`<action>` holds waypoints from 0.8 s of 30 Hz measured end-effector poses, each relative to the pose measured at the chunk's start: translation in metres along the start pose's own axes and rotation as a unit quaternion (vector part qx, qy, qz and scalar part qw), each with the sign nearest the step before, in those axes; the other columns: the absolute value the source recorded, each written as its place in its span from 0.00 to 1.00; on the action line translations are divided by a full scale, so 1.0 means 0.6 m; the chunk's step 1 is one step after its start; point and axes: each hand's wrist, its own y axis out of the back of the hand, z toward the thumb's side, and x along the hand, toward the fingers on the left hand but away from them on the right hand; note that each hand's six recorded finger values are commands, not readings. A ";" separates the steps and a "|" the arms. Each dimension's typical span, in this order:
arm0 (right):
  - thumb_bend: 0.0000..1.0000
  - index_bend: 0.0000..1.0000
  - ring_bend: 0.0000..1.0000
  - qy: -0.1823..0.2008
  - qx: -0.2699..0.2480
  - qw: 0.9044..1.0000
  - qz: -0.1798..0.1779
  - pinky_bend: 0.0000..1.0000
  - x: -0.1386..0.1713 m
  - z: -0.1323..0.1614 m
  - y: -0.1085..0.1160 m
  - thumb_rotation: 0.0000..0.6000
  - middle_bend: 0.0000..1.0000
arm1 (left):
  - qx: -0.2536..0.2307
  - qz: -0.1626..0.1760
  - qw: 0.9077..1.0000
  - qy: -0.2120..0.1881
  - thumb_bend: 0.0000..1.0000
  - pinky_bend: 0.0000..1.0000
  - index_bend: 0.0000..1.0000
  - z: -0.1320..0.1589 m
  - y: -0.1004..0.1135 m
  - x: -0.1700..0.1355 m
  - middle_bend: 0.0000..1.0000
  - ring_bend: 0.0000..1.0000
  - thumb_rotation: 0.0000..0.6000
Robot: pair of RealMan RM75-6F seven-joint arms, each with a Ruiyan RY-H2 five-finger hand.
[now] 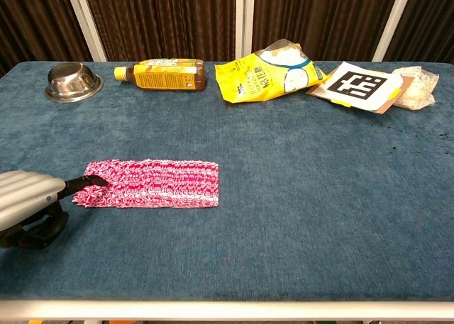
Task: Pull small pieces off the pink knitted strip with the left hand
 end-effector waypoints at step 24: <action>0.19 0.00 0.00 0.007 0.000 1.000 0.002 0.00 -0.011 0.006 -0.005 1.00 0.00 | -0.009 -0.003 0.999 0.050 0.71 0.97 0.08 -0.068 -0.001 0.030 0.87 0.93 1.00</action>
